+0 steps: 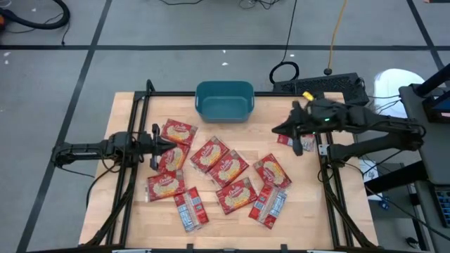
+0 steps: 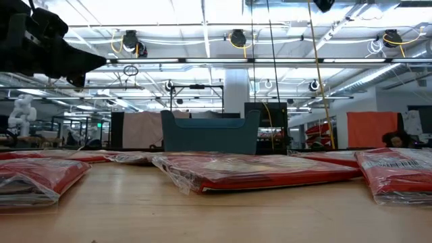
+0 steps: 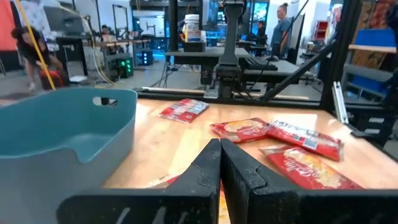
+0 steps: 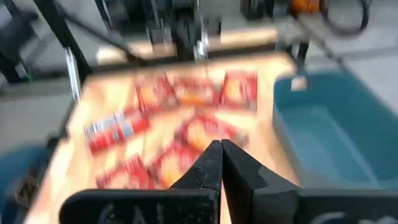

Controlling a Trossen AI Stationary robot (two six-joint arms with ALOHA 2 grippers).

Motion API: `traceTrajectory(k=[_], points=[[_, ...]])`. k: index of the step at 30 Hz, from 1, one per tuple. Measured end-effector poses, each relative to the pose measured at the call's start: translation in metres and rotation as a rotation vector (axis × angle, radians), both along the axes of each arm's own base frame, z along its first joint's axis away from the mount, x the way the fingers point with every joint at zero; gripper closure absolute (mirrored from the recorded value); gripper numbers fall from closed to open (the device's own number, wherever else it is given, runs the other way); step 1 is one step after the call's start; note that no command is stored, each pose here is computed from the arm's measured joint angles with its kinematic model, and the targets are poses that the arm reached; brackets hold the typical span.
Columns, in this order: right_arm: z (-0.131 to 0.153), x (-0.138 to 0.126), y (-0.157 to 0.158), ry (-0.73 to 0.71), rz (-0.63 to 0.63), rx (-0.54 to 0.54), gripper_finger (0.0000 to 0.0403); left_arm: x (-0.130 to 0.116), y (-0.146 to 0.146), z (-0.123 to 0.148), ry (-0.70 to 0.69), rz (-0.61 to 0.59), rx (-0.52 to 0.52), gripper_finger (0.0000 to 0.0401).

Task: Sort popcorn bags into baskets
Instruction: Put the red popcorn bag into the blue bin

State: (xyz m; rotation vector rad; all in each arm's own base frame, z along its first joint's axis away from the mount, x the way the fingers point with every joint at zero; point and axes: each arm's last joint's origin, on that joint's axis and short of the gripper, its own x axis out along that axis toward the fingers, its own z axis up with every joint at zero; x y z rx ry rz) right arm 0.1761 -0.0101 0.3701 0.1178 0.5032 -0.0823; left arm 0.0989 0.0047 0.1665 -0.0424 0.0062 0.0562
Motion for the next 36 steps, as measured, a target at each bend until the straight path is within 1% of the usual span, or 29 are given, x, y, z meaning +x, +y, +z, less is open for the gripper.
traceTrajectory(k=[3,7,10,13,17,23,29,33,36], points=[[-0.016,0.006,0.0,0.061,-0.013,0.026,0.0403,0.001,0.0,-0.002,0.016,-0.012,-0.065,0.0391],[-0.035,0.009,0.0,0.106,-0.035,0.066,0.0403,0.003,0.0,-0.003,0.037,-0.008,-0.131,0.0391],[-0.049,0.008,0.001,0.15,-0.048,0.094,0.0403,0.004,0.0,-0.003,0.034,0.014,-0.14,0.0391],[-0.06,0.009,0.003,0.176,-0.048,0.108,0.0403,0.005,0.002,0.005,0.004,0.052,-0.136,0.0391],[-0.074,0.011,0.007,0.185,-0.03,0.111,0.0403,0.006,0.003,0.033,0.005,0.081,-0.113,0.0391],[-0.098,0.015,0.012,0.173,-0.017,0.123,0.0401,0.015,0.004,0.093,0.079,0.105,-0.088,0.0391],[-0.127,0.013,0.021,0.198,-0.034,0.137,0.0364,0.035,0.004,0.147,0.164,0.101,-0.071,0.0391],[-0.142,0.009,0.03,0.245,-0.014,0.151,0.0335,0.057,-0.002,0.167,0.2,0.058,-0.03,0.0391],[-0.153,0.005,0.036,0.281,0.011,0.149,0.0315,0.076,-0.009,0.168,0.249,0.021,0.019,0.0391]])
